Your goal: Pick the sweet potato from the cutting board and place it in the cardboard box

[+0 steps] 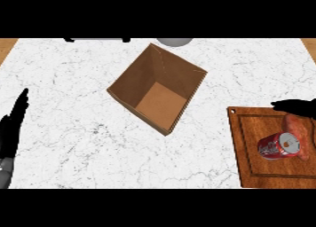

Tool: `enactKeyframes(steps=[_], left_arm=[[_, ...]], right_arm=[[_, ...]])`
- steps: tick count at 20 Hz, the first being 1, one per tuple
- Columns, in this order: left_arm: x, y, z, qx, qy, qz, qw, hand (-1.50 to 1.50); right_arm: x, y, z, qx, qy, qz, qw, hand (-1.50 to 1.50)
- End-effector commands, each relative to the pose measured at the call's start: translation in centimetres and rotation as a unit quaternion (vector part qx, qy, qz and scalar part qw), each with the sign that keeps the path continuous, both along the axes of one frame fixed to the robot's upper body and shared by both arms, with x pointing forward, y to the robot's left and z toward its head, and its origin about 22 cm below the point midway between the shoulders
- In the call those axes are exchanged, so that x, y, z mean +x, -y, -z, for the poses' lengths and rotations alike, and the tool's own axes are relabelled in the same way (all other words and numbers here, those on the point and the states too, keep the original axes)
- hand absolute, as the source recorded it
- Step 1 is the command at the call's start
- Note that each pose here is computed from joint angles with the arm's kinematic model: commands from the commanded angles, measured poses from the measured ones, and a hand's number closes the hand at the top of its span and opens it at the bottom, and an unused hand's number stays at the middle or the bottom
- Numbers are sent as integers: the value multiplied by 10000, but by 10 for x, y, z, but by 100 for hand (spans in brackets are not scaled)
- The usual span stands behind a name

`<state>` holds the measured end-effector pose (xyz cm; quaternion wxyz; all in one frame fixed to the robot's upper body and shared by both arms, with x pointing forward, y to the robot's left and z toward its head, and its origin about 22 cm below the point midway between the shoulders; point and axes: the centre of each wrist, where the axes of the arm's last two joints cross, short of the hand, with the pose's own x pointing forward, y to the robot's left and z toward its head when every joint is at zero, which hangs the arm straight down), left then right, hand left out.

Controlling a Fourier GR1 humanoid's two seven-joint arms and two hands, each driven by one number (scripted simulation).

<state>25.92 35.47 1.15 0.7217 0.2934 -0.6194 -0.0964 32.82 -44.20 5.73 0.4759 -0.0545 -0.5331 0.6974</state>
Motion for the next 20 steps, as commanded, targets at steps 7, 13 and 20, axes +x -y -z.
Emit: enactKeyframes(steps=[7,13,20], left_arm=[[0,-19,-8,35,-32,-18,10000,0],[-3,-11,-1,-95,-40,40,9999,0],[-4,4,7,0,-16,80,10000,0]], right_arm=[[-8,-7,-9,-170,-557,-302,9978,-150],[-9,-24,30,-324,-662,-169,9971,-150],[-2,-32,57,57,553,133,9984,150]])
